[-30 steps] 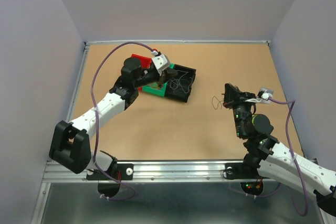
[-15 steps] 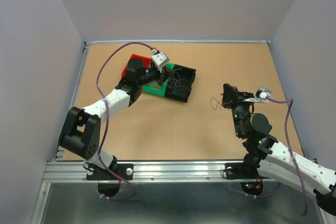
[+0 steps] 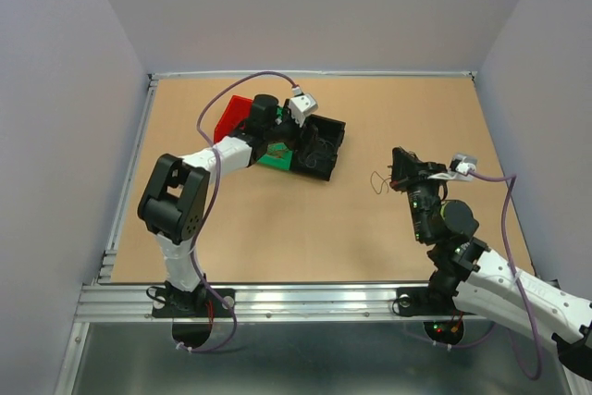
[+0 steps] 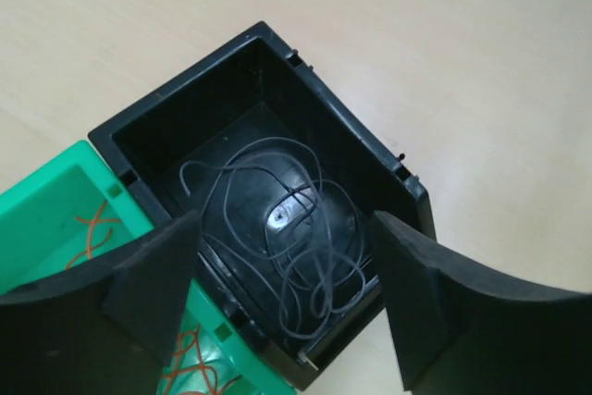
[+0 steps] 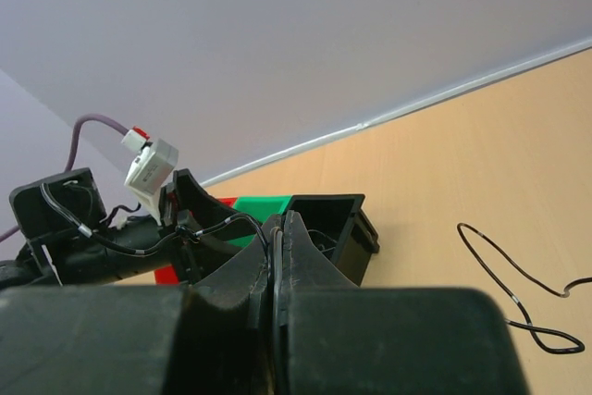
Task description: Untangle the cables
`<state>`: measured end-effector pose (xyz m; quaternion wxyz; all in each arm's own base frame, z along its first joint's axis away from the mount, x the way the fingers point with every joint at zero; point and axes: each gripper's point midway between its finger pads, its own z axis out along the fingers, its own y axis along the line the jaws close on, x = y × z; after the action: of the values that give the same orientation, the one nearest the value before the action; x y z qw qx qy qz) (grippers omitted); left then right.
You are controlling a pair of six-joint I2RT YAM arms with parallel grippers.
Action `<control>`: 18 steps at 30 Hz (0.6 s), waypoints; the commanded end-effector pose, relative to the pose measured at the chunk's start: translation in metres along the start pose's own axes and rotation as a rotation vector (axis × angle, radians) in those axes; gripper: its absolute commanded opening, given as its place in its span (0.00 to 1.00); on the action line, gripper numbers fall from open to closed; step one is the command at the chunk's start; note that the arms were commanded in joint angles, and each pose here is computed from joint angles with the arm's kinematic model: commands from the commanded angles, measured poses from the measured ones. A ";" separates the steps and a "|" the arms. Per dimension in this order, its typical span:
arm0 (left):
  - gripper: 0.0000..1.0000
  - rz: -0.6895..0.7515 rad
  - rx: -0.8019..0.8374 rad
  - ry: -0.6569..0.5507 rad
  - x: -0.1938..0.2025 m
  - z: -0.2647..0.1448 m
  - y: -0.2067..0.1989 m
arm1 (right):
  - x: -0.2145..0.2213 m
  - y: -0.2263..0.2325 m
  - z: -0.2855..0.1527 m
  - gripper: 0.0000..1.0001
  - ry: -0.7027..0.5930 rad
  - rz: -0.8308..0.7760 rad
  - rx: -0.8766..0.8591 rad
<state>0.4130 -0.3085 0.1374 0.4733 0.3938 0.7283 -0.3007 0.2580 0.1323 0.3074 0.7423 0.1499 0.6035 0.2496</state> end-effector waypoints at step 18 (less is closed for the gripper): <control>0.98 0.420 0.323 -0.224 -0.062 -0.073 -0.140 | 0.060 0.107 -0.012 0.01 0.237 -0.097 -0.566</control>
<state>0.3145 -0.3215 0.2414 0.5660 0.5009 0.5673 -0.3270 0.2561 0.2250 0.2538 0.6724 -0.0541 0.6714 0.3070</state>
